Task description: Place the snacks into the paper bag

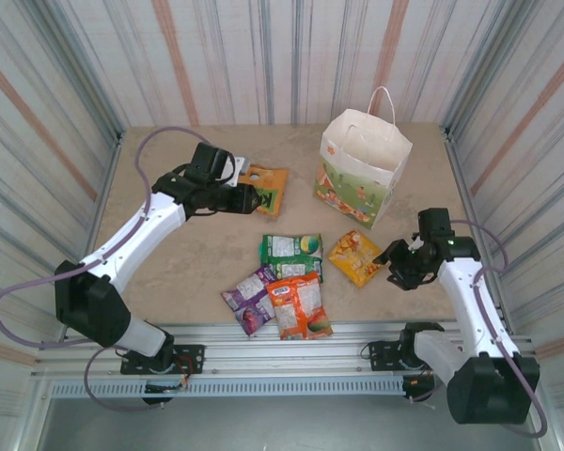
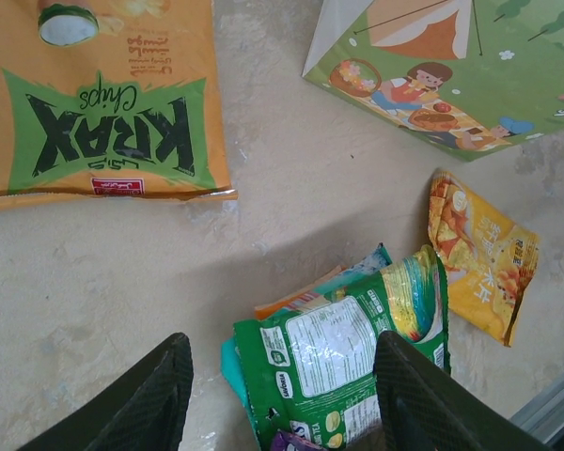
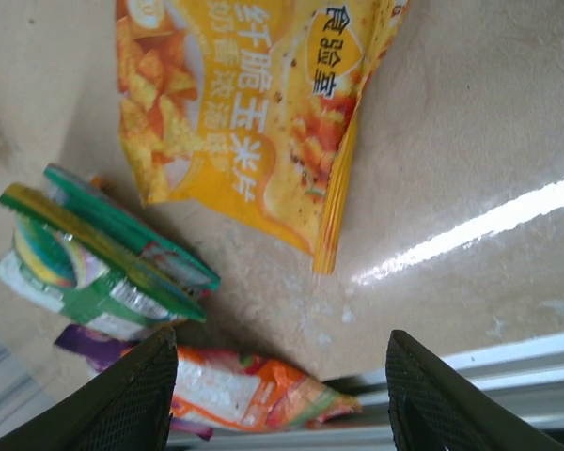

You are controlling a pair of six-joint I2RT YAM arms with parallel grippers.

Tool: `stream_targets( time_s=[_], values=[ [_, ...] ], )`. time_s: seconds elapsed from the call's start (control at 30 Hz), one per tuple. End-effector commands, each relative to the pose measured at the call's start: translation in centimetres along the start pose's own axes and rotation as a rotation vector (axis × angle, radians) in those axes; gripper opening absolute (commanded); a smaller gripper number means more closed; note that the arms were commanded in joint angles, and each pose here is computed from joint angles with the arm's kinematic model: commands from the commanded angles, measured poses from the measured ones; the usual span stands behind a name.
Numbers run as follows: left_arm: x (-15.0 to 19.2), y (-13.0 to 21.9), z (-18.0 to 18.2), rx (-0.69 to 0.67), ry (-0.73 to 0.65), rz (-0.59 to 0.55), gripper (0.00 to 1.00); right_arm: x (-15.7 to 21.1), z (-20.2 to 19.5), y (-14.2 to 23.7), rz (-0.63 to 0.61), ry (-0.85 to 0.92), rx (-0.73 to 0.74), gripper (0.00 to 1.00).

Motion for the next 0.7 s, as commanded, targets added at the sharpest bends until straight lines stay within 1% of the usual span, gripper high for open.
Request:
stream_targets(
  time_s=[0.0, 0.27, 0.43, 0.57, 0.67],
  values=[
    [0.6, -0.6, -0.1, 0.009, 0.010, 0.024, 0.55, -1.3, 0.5, -1.9, -0.006, -0.019, -0.024, 0.60],
    [0.7, -0.5, 0.2, -0.005, 0.012, 0.024, 0.55, -2.3, -0.9, -5.9, 0.046, -0.054, 0.021, 0.59],
    [0.8, -0.6, 0.2, -0.009, 0.018, 0.030, 0.55, -2.7, -1.4, -7.8, 0.068, -0.061, 0.030, 0.55],
    [0.8, -0.5, 0.3, -0.012, 0.019, 0.028, 0.55, -3.1, -1.7, -8.7, 0.077, -0.050, 0.049, 0.47],
    [0.8, -0.4, 0.3, -0.020, 0.020, 0.028, 0.55, -3.3, -1.9, -8.9, 0.074, -0.035, 0.067, 0.35]
  ],
)
Point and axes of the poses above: each hand's point on the last joint's axis, 136 mm out from that joint toward the fingers, its own y axis back along the fingers, its own z axis along the line the jaws close on, x = y × z, the point moved 5 cm from there along y, back along the fingers, and after that the axes turned 3 degrees about y, right-handed, at the moved point
